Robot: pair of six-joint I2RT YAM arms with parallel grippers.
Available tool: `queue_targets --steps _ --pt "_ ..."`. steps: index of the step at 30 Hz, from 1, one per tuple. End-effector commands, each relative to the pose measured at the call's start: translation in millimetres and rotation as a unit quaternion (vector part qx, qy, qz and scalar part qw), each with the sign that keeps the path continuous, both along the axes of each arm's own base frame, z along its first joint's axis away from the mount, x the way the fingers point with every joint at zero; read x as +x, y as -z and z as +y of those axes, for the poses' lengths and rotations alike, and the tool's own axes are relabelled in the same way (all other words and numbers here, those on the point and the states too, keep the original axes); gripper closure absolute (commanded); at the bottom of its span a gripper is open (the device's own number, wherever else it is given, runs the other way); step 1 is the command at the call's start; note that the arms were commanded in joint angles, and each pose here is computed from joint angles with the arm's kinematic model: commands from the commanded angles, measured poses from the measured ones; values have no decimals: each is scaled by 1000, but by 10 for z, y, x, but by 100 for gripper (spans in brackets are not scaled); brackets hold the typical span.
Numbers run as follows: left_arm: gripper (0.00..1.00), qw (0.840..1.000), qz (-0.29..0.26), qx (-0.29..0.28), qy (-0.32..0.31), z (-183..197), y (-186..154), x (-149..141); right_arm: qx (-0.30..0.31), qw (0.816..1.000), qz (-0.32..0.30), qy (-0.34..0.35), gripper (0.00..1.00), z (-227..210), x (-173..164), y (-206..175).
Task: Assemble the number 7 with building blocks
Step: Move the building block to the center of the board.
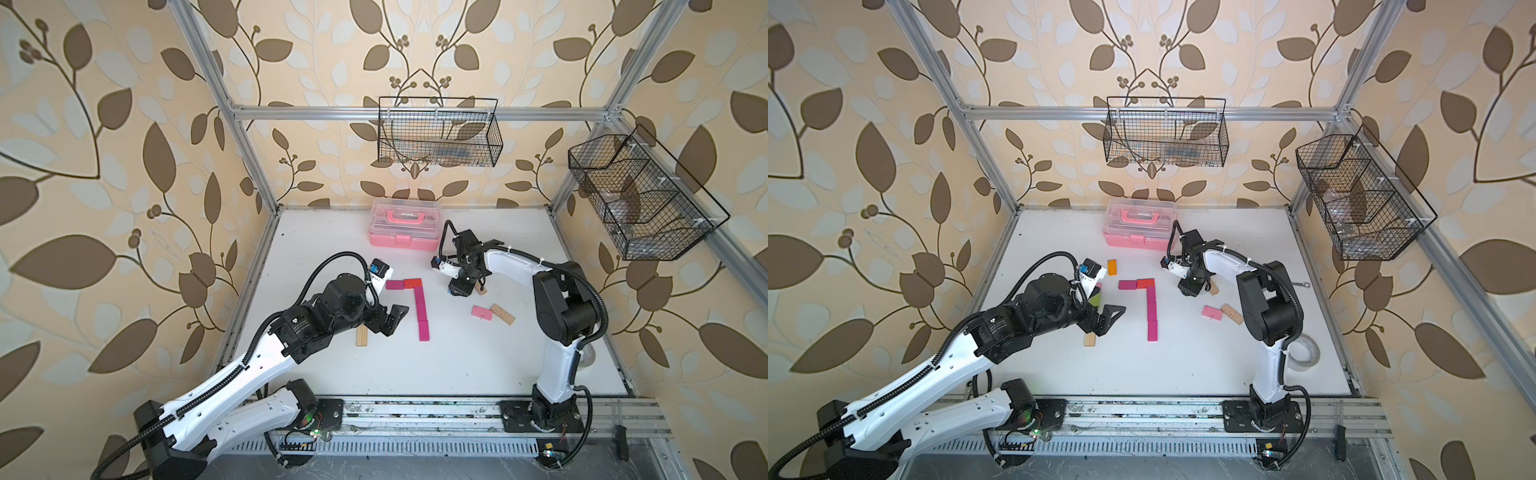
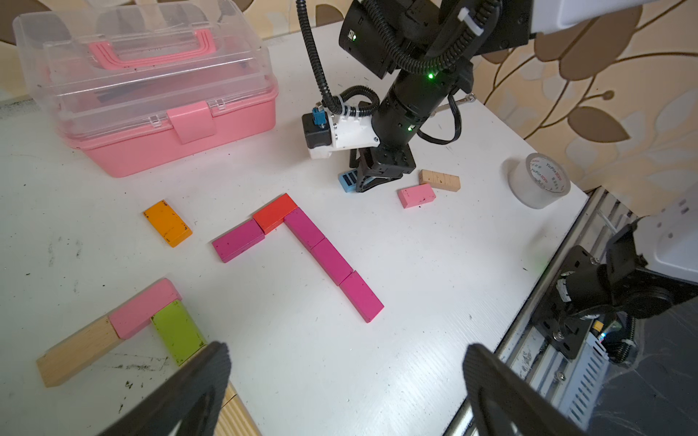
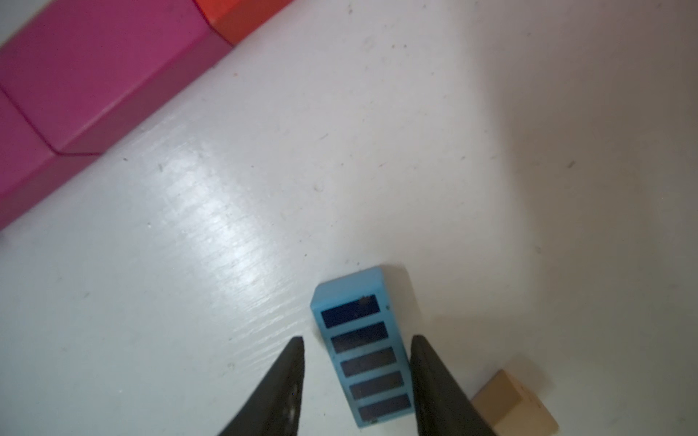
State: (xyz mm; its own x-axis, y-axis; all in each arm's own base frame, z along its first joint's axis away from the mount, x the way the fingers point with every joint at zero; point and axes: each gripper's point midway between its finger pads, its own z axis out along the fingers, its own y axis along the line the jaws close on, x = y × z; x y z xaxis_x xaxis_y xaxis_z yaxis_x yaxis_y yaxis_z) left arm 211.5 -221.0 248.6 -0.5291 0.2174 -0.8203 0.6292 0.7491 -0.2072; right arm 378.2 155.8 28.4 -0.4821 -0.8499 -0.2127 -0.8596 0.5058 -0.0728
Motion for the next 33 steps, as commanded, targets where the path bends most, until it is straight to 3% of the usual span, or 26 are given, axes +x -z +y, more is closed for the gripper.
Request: queue_targets --steps 1,10,21,33 --pt "1 1000 -11 -4 -11 41 -32 8 -11 998 12 -55 53 -12 3 31" --pt "1 1000 -12 -6 -9 33 -28 6 -55 995 14 -85 59 -153 63 88" --pt "1 1000 22 -9 3 89 -80 -166 -36 988 -20 -152 69 -78 292 21" --pt "1 999 26 36 -12 317 -28 -259 -33 970 -32 -238 69 126 516 -11"
